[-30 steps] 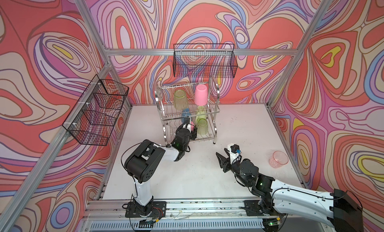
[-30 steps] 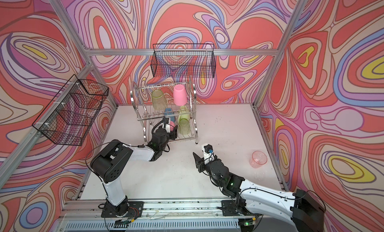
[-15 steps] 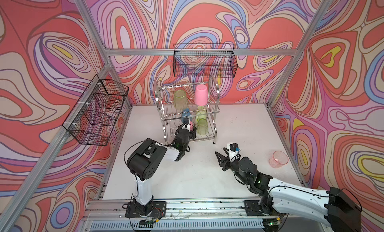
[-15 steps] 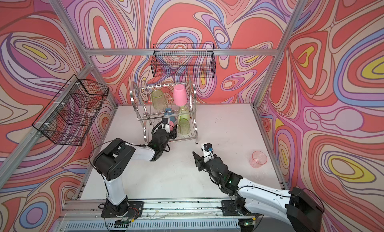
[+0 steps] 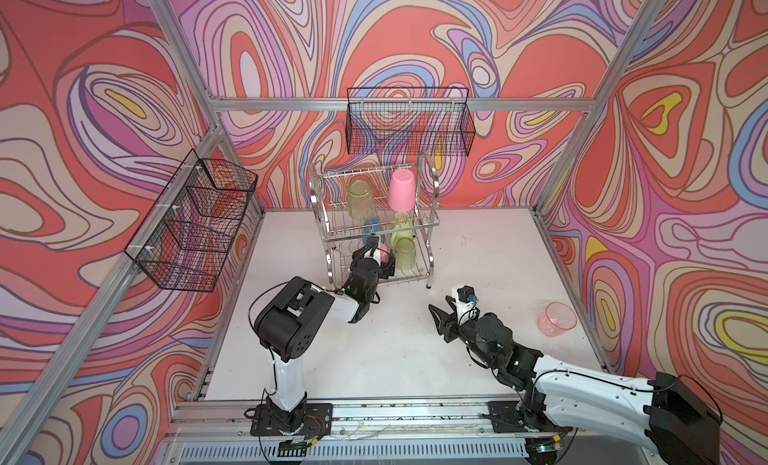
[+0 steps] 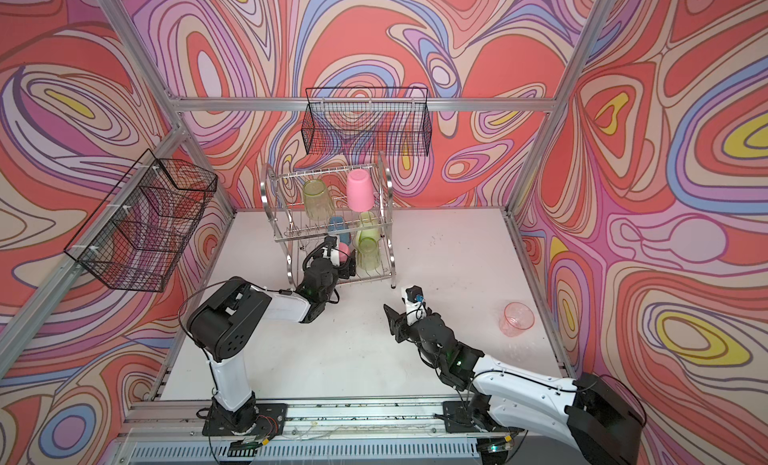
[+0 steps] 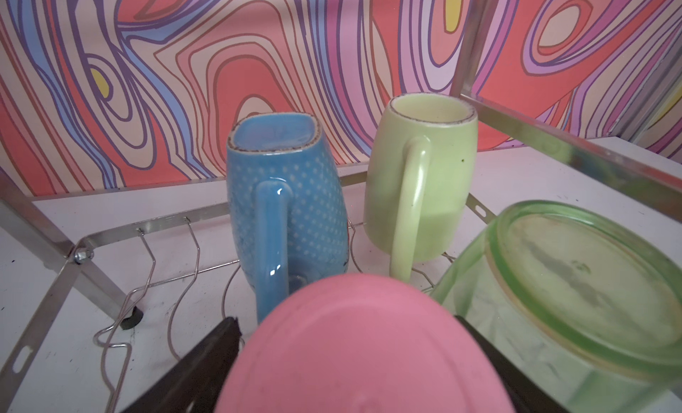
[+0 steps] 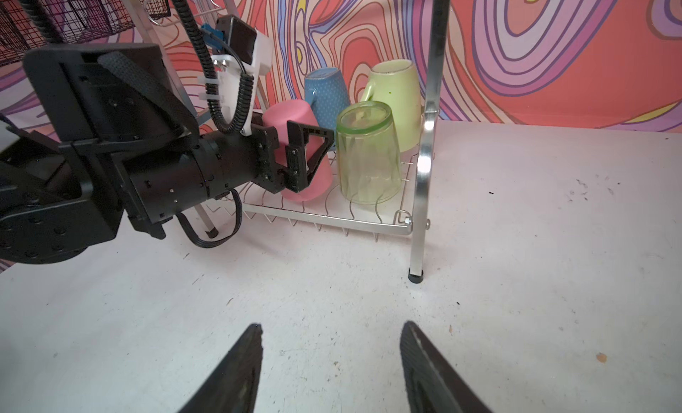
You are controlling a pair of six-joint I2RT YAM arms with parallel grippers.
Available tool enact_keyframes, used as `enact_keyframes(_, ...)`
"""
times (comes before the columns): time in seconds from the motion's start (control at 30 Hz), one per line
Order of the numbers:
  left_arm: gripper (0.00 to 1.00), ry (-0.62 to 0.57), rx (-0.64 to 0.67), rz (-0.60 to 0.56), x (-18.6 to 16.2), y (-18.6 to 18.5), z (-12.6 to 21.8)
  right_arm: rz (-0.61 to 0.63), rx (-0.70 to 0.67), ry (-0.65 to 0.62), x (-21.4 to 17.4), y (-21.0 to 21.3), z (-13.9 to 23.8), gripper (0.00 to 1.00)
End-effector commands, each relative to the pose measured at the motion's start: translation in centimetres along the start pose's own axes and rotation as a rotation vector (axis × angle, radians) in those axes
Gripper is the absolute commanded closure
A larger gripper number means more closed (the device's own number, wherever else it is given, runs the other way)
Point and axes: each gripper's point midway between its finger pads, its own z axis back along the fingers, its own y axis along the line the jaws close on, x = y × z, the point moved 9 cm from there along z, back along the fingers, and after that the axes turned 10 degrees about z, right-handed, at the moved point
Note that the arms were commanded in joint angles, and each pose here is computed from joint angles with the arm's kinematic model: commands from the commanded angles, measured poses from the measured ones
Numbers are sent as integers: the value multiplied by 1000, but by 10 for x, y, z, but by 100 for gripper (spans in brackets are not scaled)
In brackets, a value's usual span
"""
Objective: Load the cups into the dish rack
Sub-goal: 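Lower the pink cup into the lower rack tier with the left gripper, then open the left gripper on the pink cup while right arm moves toward clear cup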
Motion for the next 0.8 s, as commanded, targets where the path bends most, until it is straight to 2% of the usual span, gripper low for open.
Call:
enact_keyframes(0.0, 9, -57, -5, -3, 14, 1, 5, -14, 13, -25, 9, 1, -2, 38)
enact_keyframes(0.53, 1, -52, -43, 9, 30, 2, 31, -22, 36, -24, 15, 4, -10, 34)
enact_keyframes(0.77, 0, -55, -74, -27, 34, -2, 48, -25, 46, -26, 18, 6, -12, 33)
